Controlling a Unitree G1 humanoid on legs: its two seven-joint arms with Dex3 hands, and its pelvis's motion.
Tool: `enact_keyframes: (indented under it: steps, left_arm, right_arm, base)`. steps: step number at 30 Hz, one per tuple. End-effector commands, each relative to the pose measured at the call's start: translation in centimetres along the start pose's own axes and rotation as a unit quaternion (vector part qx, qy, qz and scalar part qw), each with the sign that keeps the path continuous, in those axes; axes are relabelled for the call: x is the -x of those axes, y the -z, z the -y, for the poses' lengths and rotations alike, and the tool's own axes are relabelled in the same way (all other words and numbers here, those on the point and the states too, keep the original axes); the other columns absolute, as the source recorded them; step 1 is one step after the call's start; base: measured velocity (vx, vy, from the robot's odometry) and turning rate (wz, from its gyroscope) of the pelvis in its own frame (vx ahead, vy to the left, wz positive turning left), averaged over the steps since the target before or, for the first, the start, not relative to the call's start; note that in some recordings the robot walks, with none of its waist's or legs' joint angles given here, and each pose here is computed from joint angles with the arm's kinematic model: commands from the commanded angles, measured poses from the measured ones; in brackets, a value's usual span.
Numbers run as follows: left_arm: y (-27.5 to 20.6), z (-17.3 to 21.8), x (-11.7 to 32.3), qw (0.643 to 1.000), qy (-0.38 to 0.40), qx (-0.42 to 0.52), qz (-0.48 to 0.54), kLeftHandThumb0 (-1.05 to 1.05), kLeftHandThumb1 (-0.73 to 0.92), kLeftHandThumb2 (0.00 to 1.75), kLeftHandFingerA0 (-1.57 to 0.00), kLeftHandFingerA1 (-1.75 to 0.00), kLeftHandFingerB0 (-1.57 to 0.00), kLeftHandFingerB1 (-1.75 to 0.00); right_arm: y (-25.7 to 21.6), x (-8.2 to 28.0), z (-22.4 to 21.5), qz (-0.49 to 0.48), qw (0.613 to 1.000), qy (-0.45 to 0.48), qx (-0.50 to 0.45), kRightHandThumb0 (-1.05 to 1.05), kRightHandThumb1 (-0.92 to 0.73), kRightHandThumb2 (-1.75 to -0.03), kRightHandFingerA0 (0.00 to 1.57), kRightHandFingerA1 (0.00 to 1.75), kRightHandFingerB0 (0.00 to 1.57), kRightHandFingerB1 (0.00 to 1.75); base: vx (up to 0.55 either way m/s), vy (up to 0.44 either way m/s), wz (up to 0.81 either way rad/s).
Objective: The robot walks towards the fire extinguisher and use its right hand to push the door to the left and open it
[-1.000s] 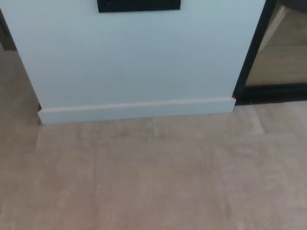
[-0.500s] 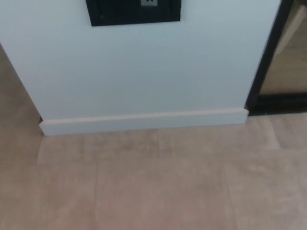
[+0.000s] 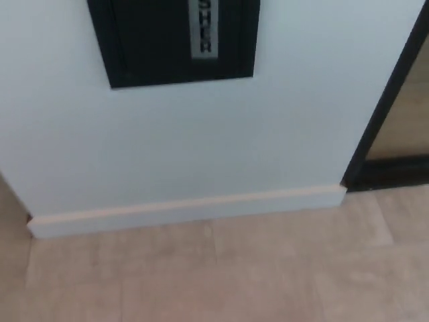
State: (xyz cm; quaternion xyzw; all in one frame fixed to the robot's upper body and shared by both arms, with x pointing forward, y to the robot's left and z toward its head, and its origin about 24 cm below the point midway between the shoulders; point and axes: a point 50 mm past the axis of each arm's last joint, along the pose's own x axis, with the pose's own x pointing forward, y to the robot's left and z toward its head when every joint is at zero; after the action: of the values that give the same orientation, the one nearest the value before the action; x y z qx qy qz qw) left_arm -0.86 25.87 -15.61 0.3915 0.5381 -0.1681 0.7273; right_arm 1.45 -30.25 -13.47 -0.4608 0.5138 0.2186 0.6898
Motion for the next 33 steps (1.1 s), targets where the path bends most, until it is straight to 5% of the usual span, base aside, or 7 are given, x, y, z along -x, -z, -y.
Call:
enact_keyframes:
  steps: [1, 14, 18, 19, 27, 28, 33]
  left_arm:
    - [-1.2, -6.1, -1.8, 0.892, -0.063, 0.447, -0.01, -0.47, 0.53, 0.56, -0.27, -0.57, -0.26, -0.38]
    - [-1.9, -8.1, -2.1, 0.907, -0.075, 0.415, -0.002, -0.59, 0.41, 0.78, -0.31, -0.58, -0.26, -0.46]
    - [-1.8, -7.8, -2.2, 0.899, -0.067, 0.432, -0.008, -0.6, 0.52, 0.56, -0.27, -0.63, -0.35, -0.37]
    - [-1.8, -7.7, -2.2, 0.901, -0.067, 0.429, -0.009, -0.59, 0.53, 0.56, -0.38, -0.57, -0.36, -0.35]
    - [-1.4, -7.5, -2.1, 0.898, -0.061, 0.434, -0.013, -0.61, 0.41, 0.78, -0.31, -0.6, -0.27, -0.46]
    - [-1.3, -7.4, -2.0, 0.902, -0.06, 0.427, -0.016, -0.61, 0.53, 0.56, -0.29, -0.56, -0.33, -0.34]
    - [-1.1, -7.3, -1.9, 0.908, -0.058, 0.414, -0.019, -0.59, 0.54, 0.57, -0.28, -0.54, -0.33, -0.34]
  right_arm:
    - [1.2, -0.4, 5.6, -0.016, 0.958, 0.098, -0.268, -0.72, -0.61, -0.57, 0.09, 0.89, 0.0, 0.57]
    - [0.3, -0.8, 8.2, 0.014, 0.958, 0.117, -0.262, -0.76, -0.64, -0.57, 0.09, 0.94, 0.0, 0.6]
    - [0.5, -0.8, 7.9, 0.006, 0.955, 0.11, -0.276, -0.78, -0.49, -0.86, 0.17, 0.75, 0.0, 0.57]
    - [0.5, -0.7, 7.7, 0.009, 0.955, 0.109, -0.277, -0.78, -0.64, -0.57, 0.05, 0.94, 0.0, 0.63]
    - [0.8, -0.7, 7.2, 0.003, 0.95, 0.102, -0.297, -0.75, -0.62, -0.57, 0.06, 0.91, 0.0, 0.61]
    - [1.0, -0.6, 7.1, 0.003, 0.951, 0.1, -0.293, -0.78, -0.49, -0.86, 0.15, 0.74, 0.0, 0.55]
    - [1.1, -0.4, 6.9, 0.008, 0.954, 0.098, -0.284, -0.75, -0.63, -0.57, 0.07, 0.91, 0.0, 0.6]
  base:
    - [0.52, -0.006, 0.06]
    - [0.4, -0.035, 0.16]
    - [0.43, -0.164, -0.04]
    - [0.24, -0.008, -0.22]
    - [0.26, 0.093, -0.2]
    - [0.36, 0.234, 0.01]
    - [0.22, 0.115, 0.01]
